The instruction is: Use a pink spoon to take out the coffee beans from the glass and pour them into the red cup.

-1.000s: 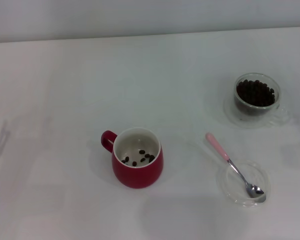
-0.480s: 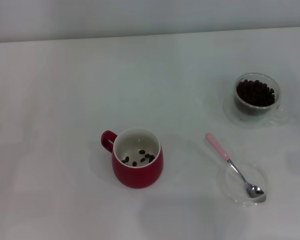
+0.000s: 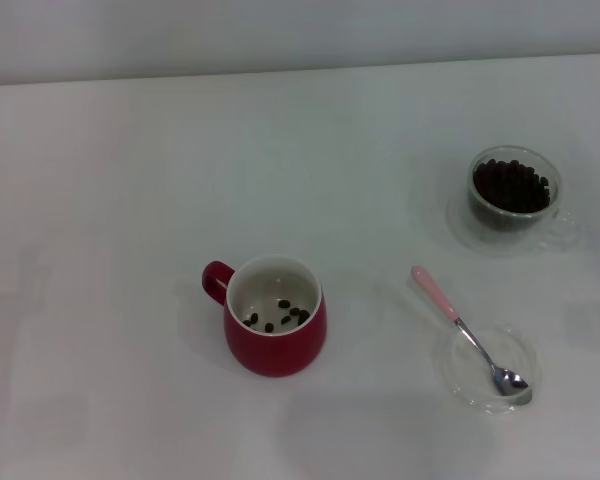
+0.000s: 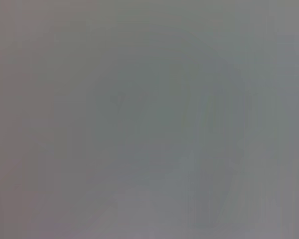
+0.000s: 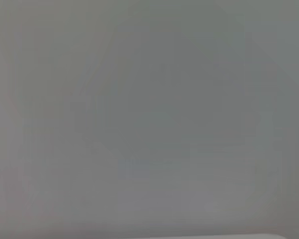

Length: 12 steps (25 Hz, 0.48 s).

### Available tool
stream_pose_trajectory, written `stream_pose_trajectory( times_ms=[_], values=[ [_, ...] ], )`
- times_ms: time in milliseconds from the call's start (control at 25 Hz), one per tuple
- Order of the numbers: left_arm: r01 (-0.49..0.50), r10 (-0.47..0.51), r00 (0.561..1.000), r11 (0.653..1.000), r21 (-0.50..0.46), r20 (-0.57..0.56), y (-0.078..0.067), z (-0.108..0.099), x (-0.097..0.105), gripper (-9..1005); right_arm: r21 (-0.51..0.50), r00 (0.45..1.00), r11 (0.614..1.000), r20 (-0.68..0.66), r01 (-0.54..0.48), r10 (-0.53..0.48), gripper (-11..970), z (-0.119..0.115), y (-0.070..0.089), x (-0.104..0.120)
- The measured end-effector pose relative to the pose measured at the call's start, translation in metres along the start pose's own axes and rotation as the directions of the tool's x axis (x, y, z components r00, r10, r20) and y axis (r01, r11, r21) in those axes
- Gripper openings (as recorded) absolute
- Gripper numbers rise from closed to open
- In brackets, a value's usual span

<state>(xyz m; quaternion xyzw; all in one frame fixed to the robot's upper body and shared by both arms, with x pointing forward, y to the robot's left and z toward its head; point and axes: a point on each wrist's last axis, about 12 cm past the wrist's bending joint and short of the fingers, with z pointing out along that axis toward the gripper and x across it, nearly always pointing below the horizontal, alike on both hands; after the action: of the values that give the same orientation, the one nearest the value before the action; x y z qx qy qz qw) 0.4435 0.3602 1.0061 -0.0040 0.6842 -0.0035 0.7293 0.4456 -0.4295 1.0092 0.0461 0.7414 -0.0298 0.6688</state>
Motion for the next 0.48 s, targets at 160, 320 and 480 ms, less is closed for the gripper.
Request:
stream_pose_trajectory(
  times_ms=[160, 320, 480],
  values=[
    [-0.001, 0.001, 1.000, 1.000, -0.001, 0.012, 0.0007, 0.0001, -0.0016, 771, -0.007, 1.000, 1.000, -0.004, 0.001, -0.001, 827, 0.0035, 0.0040, 0.0007],
    [-0.001, 0.001, 1.000, 1.000, -0.001, 0.012, 0.0008, -0.0001, -0.0015, 771, -0.009, 1.000, 1.000, -0.013, 0.010, -0.010, 826, 0.0066, 0.0061, 0.0013],
    [-0.001, 0.001, 1.000, 1.000, -0.001, 0.010, 0.0005, 0.0008, -0.0015, 770, -0.008, 1.000, 1.000, -0.019, 0.011, -0.011, 826, 0.0084, 0.0072, 0.0018]
  ],
)
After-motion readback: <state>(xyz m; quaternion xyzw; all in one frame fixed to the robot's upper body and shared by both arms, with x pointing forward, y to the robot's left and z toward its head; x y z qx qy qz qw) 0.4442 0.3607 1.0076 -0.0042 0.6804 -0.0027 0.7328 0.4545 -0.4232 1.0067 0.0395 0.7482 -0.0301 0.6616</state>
